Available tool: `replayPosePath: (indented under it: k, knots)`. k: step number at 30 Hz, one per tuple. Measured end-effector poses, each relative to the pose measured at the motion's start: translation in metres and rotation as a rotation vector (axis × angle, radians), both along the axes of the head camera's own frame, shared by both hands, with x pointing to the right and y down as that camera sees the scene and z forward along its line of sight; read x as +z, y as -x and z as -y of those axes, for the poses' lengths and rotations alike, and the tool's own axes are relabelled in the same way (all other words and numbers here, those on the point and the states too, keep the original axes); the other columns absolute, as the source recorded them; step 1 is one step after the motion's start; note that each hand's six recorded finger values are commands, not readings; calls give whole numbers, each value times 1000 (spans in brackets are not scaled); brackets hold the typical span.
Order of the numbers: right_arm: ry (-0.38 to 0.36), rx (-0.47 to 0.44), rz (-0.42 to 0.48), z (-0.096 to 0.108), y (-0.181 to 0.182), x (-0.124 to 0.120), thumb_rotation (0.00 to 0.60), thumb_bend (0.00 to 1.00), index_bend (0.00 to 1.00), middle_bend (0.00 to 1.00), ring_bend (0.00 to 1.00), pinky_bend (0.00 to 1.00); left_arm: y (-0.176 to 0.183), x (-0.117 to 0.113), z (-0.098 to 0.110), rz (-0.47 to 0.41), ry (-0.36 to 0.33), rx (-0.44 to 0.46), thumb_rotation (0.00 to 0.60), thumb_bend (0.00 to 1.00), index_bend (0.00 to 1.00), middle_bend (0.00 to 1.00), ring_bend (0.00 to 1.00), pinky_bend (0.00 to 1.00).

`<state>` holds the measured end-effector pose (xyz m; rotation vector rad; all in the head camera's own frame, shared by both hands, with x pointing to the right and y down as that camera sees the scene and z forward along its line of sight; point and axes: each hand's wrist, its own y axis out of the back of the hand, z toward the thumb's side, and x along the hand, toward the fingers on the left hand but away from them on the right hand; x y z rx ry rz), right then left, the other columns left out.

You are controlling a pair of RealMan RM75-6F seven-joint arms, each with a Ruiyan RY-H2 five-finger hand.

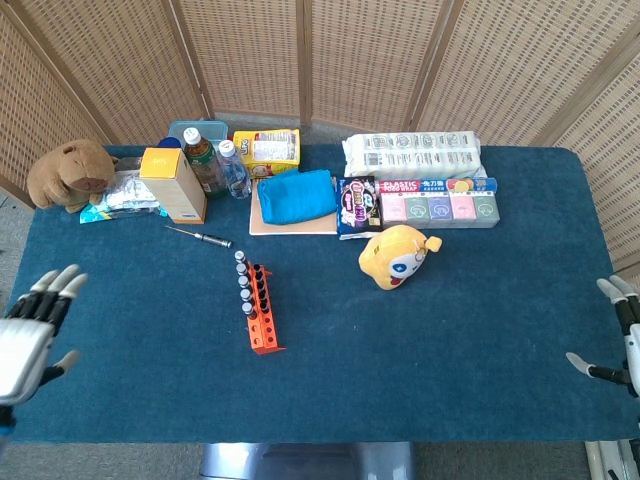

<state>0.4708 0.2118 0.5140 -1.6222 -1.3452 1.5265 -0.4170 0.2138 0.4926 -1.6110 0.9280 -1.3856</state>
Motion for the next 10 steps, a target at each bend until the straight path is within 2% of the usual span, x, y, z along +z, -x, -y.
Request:
replayPosePath:
  k: [5, 10]
  knots:
    - [-7, 8, -1, -1, -1, -2, 600, 0, 88, 50, 6, 0, 21, 5, -35, -22, -38, -53, 600, 175, 0, 12, 36, 221]
    - [-17, 16, -12, -1, -4, -4, 600, 0, 88, 49, 6, 0, 27, 10, -44, -37, -52, -61, 600, 180, 0, 11, 36, 219]
